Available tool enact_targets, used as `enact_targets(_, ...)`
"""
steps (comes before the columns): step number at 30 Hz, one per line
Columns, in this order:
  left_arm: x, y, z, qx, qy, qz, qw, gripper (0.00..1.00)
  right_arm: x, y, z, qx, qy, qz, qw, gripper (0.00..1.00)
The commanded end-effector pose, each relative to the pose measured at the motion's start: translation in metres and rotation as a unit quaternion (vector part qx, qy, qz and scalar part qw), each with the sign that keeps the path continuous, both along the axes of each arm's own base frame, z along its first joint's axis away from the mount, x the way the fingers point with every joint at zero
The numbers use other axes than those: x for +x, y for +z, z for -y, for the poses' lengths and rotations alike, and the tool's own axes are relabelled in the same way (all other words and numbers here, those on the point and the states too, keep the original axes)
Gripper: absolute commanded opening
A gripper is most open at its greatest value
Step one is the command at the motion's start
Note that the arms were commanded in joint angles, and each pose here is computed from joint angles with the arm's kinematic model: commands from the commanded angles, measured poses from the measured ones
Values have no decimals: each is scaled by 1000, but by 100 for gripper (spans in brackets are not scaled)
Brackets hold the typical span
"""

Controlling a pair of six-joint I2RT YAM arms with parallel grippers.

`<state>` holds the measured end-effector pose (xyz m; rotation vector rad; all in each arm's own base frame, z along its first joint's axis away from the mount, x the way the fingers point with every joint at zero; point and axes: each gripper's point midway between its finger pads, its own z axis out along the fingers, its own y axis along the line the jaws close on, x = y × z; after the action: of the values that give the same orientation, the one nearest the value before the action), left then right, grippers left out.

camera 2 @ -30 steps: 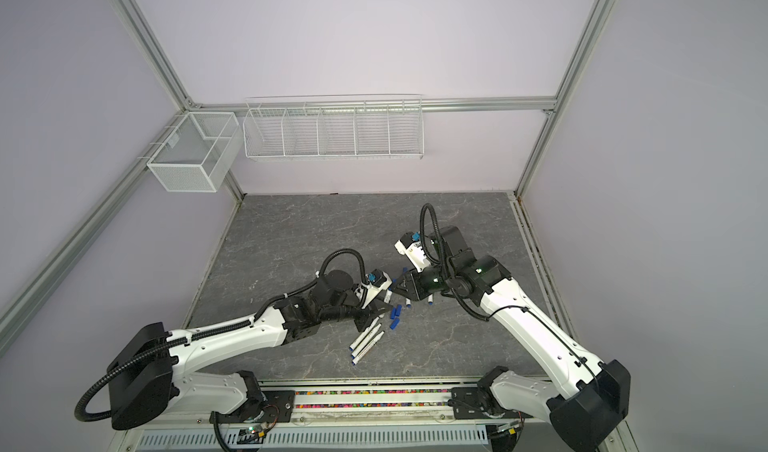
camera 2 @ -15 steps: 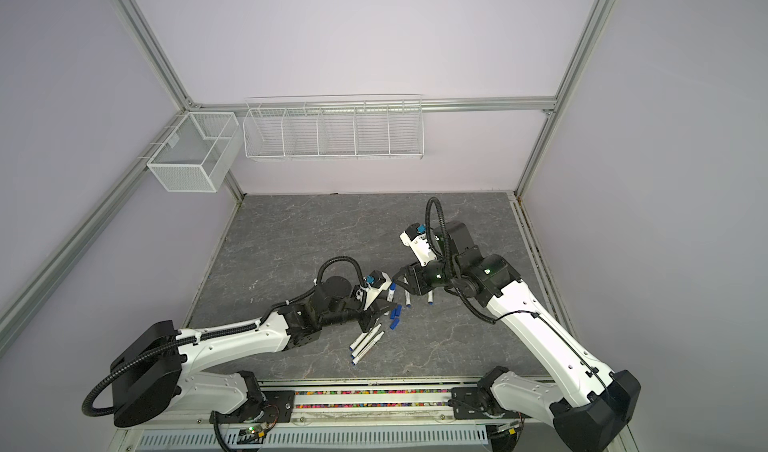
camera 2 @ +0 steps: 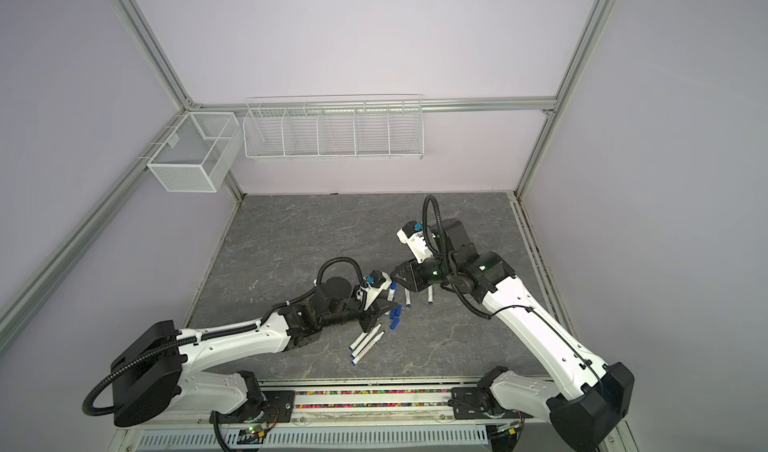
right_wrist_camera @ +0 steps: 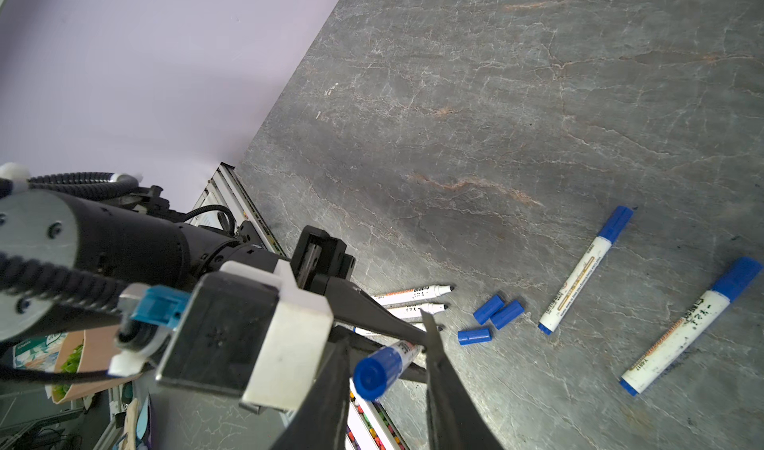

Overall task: Insert the pens into the pen caps
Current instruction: 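Press the blue cap down onto the held marker with the right gripper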

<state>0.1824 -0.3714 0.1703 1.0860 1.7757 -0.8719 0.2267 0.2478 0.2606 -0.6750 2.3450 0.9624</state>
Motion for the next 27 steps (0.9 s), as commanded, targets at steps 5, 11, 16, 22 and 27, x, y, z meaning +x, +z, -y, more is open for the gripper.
enact_targets(5,2,13,8,-16,-1,3,1000,0,-7,-19,-6,-6,15,-25,1000,26)
enact_targets(11,2,37,12,-49,-4,8,999,0,-14,-41,-3,-25,13,-54,998,20)
enact_targets(16,6,73,18,-97,-2,23,995,0,-19,-68,1,-47,11,-87,995,16)
enact_targets(22,24,138,12,-203,45,55,977,0,-34,-123,12,-114,0,-161,980,11)
enact_targets(27,45,171,-1,-265,70,51,960,0,-53,-158,16,-165,19,-215,962,9)
